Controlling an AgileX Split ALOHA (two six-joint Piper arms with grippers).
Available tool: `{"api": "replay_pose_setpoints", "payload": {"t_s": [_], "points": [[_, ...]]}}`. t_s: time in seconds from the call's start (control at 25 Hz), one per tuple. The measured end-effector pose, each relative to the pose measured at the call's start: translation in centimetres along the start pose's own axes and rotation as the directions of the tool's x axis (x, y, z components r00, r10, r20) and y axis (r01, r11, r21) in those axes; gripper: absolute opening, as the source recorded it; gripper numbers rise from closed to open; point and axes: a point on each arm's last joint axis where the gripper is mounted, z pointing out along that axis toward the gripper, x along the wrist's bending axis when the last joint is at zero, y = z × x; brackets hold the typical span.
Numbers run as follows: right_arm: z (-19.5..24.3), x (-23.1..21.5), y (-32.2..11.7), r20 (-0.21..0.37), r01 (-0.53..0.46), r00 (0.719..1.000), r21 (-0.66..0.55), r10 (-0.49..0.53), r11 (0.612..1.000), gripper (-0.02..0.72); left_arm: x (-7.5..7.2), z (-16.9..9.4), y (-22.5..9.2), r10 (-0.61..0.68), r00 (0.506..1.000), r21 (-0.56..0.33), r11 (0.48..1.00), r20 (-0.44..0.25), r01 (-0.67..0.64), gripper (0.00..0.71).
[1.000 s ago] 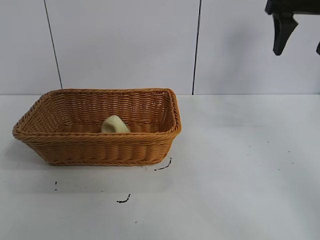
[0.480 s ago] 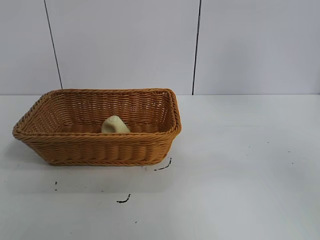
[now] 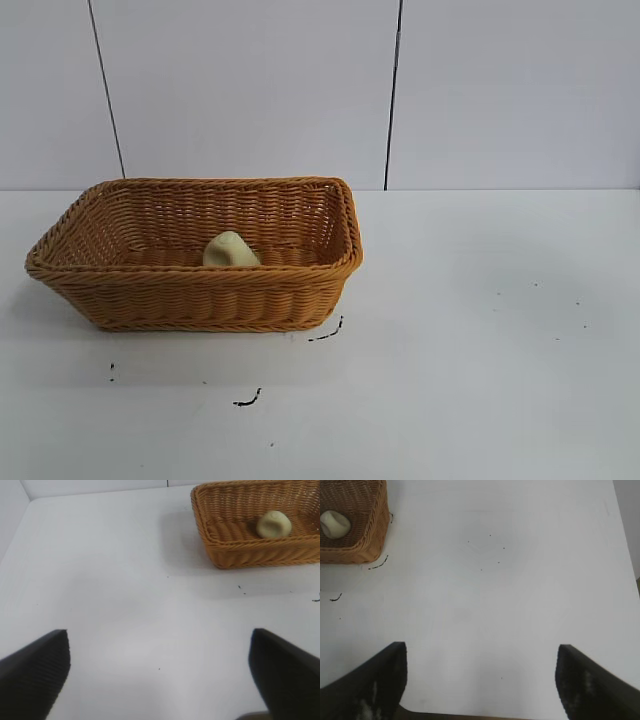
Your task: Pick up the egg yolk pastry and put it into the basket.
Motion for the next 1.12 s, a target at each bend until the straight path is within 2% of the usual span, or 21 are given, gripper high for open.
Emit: {"api": "replay_pose_setpoints", "payload": {"t_s": [0.16, 0.32, 0.56, 0.76, 1.12], "points": [[1.2, -0.2, -3.6, 0.002, 0.002, 1.000, -0.097, -0.001, 0.995, 0.582, 0.0, 0.0, 0.0, 0.000, 1.000, 0.000, 1.000, 0.000, 0.000, 0.697], [3.4, -0.3, -6.2, 0.002, 0.001, 1.000, -0.100, -0.001, 0.995, 0.582, 0.0, 0.0, 0.0, 0.000, 1.000, 0.000, 1.000, 0.000, 0.000, 0.697], [3.3, -0.3, -6.6, 0.008, 0.008, 1.000, -0.137, -0.007, 0.991, 0.582, 0.0, 0.0, 0.0, 0.000, 1.000, 0.000, 1.000, 0.000, 0.000, 0.697], [2.3, -0.3, -7.4, 0.007, 0.009, 1.000, -0.219, -0.008, 0.976, 0.582, 0.0, 0.0, 0.0, 0.000, 1.000, 0.000, 1.000, 0.000, 0.000, 0.697], [2.3, -0.3, -7.4, 0.006, 0.009, 1.000, -0.222, -0.008, 0.975, 0.582, 0.0, 0.0, 0.0, 0.000, 1.000, 0.000, 1.000, 0.000, 0.000, 0.697]]}}
